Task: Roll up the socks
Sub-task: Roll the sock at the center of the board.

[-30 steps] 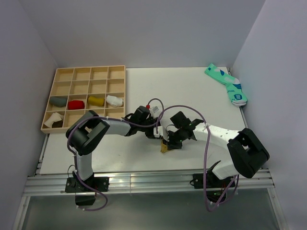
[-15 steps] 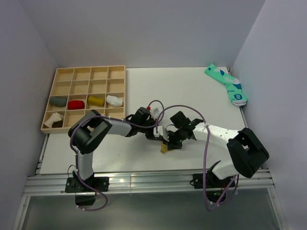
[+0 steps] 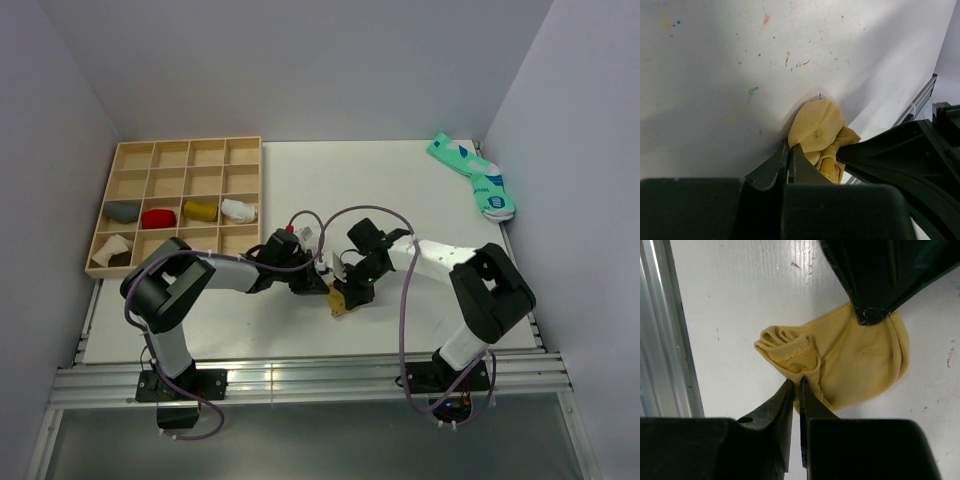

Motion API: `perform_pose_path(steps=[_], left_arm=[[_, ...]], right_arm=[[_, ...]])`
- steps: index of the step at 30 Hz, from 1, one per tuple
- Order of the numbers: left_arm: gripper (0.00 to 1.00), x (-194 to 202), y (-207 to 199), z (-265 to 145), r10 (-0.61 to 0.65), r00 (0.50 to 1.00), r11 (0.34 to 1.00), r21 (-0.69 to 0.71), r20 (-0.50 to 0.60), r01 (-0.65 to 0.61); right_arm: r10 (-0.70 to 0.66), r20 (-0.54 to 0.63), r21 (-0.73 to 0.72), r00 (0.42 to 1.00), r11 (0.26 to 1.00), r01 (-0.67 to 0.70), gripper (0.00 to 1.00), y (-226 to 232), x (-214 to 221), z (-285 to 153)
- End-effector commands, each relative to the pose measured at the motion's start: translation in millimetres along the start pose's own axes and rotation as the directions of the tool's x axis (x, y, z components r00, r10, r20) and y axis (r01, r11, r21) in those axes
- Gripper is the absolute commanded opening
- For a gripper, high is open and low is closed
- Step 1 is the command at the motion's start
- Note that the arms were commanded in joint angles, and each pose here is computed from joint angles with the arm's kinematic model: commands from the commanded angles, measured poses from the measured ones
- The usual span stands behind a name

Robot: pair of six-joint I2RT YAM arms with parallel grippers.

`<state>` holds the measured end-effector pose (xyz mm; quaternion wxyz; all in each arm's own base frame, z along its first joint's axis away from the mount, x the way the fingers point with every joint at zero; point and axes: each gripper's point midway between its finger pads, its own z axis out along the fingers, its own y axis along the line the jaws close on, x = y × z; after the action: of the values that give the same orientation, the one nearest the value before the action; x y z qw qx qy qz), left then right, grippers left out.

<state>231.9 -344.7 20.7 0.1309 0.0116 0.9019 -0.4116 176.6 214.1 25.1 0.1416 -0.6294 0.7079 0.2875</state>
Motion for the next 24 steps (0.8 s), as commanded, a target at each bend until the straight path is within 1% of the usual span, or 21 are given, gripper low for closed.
perform_pose_path(steps=[1, 3, 4, 6, 7, 9, 13, 15, 19, 20, 22, 23, 24], left_arm=[[0.00, -17, 13, -8, 0.010, 0.996, 0.998, -0.060, 0.087, -0.005], [0.00, -18, 12, -10, 0.013, 0.995, 0.998, -0.056, 0.096, -0.008], [0.01, -18, 11, -10, 0.011, 0.995, 0.999, -0.052, 0.103, -0.006], [0.00, -17, 11, -14, 0.007, 0.993, 0.999, -0.043, 0.117, -0.002], [0.00, -16, 10, -15, 0.003, 0.992, 0.999, -0.040, 0.123, 0.002], [0.00, -14, 8, -19, 0.010, 0.990, 1.000, -0.024, 0.138, -0.007], [0.01, -10, 5, -25, 0.014, 0.987, 1.000, 0.006, 0.162, -0.015], [0.03, -8, 3, -25, 0.025, 0.985, 1.000, 0.011, 0.172, -0.027], [0.09, -6, -4, -22, 0.095, 0.979, 0.995, 0.005, 0.182, -0.098], [0.13, -9, -8, -21, 0.113, 0.975, 0.993, 0.003, 0.193, -0.116], [0.17, -11, -12, -18, 0.143, 0.970, 0.989, -0.007, 0.198, -0.145], [0.22, -13, -14, -18, 0.152, 0.967, 0.988, -0.007, 0.205, -0.154], [0.23, -13, -16, -18, 0.160, 0.965, 0.987, -0.005, 0.209, -0.163]], right_arm=[[0.099, -0.084, -0.094, 0.992, 0.990, -0.107, 0.10, 10, 13, -3], [0.139, -0.118, -0.085, 0.983, 0.985, -0.149, 0.11, 4, 18, 1], [0.139, -0.115, -0.079, 0.984, 0.986, -0.149, 0.11, -3, 11, -1], [0.191, -0.155, -0.106, 0.969, 0.972, -0.209, 0.11, -2, 13, 3], [0.192, -0.142, -0.111, 0.971, 0.972, -0.208, 0.11, -7, 5, 1], [0.236, -0.175, -0.118, 0.956, 0.959, -0.259, 0.11, -10, 8, 4], [0.273, -0.202, -0.114, 0.941, 0.947, -0.299, 0.11, -21, 3, 6], [0.294, -0.218, -0.099, 0.931, 0.942, -0.320, 0.11, -25, 2, 7], [0.325, -0.259, -0.057, 0.910, 0.935, -0.350, 0.12, -37, 4, 9], [0.331, -0.273, -0.057, 0.903, 0.932, -0.359, 0.12, -36, 5, 8], [0.335, -0.274, -0.055, 0.902, 0.930, -0.362, 0.12, -36, 3, 8], [0.333, -0.274, -0.052, 0.902, 0.932, -0.360, 0.12, -36, 2, 7], [0.332, -0.280, -0.040, 0.901, 0.933, -0.357, 0.12, -36, 3, 8]])
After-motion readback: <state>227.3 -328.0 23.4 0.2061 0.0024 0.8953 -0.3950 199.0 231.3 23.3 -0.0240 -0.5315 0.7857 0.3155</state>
